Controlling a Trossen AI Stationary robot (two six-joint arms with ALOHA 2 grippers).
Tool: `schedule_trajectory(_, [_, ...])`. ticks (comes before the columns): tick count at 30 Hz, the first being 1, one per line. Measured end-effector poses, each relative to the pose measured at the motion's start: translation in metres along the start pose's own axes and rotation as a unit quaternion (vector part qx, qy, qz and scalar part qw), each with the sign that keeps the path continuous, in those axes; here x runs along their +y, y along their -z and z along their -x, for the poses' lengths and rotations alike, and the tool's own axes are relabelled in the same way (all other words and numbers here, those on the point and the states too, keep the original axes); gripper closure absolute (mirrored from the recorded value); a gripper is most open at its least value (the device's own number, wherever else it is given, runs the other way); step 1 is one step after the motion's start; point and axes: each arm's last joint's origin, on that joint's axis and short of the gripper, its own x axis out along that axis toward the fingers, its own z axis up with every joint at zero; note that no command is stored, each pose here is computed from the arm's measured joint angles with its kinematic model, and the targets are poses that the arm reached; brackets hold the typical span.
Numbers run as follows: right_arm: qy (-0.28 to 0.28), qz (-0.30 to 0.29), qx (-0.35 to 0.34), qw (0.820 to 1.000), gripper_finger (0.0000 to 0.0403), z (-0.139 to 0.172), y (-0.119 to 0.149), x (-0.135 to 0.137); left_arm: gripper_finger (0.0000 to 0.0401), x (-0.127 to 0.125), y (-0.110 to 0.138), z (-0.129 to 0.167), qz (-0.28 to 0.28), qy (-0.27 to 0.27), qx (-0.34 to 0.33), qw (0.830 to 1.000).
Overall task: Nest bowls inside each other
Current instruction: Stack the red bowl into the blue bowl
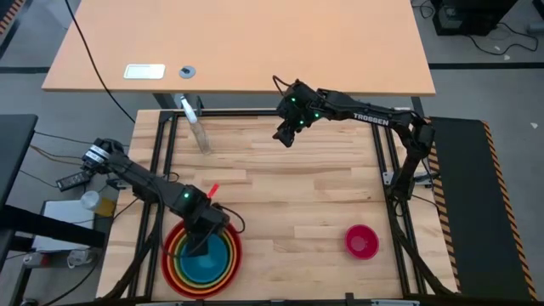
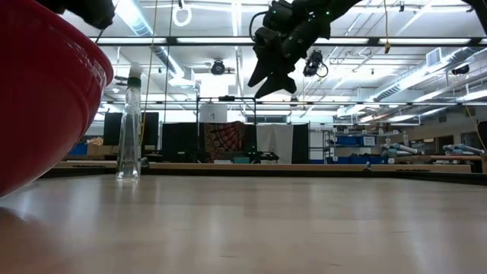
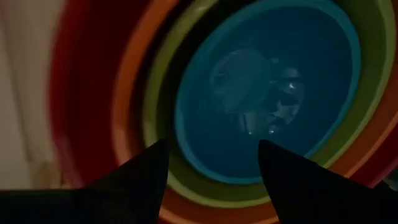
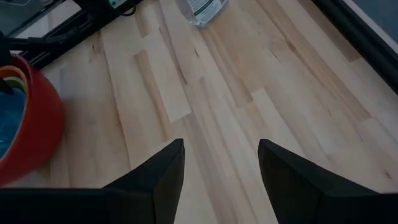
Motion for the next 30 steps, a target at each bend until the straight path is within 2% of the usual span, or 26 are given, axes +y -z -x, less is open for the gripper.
schedule_trajectory(5, [-0.006, 0.009, 0.02, 1.0, 0.0193, 0.0, 0.004, 0.001, 0.0152, 0.004, -0.005, 0.022, 0.001, -0.022, -0.018, 1.0])
schedule_trajectory(9, [-0.017, 0.057, 0.08, 0.995, 0.0193, -0.002, 0.017, 0.01, 0.0152, 0.015, -0.019, 0.045, 0.014, -0.055, -0.073, 0.996])
schedule_trajectory(13, [-0.029, 0.112, 0.136, 0.984, 0.0193, -0.004, 0.03, 0.022, 0.0152, 0.025, -0.03, 0.06, -0.027, -0.087, -0.116, 0.989])
schedule_trajectory(16, [-0.033, 0.119, 0.161, 0.979, 0.0193, -0.004, 0.036, 0.029, 0.0152, 0.035, -0.039, 0.064, -0.063, -0.103, -0.14, 0.983])
schedule_trajectory(20, [-0.024, 0.123, 0.186, 0.974, 0.0193, 0.004, 0.045, 0.044, 0.0152, 0.049, -0.049, 0.071, -0.067, -0.124, -0.173, 0.975])
schedule_trajectory(25, [0.001, 0.171, 0.148, 0.974, 0.0193, 0.037, 0.049, 0.075, 0.0168, 0.058, -0.059, 0.076, -0.094, -0.149, -0.206, 0.963])
schedule_trajectory(30, [-0.018, 0.211, 0.089, 0.973, 0.0193, 0.076, 0.063, 0.102, 0.0196, 0.061, -0.069, 0.082, -0.149, -0.156, -0.245, 0.945])
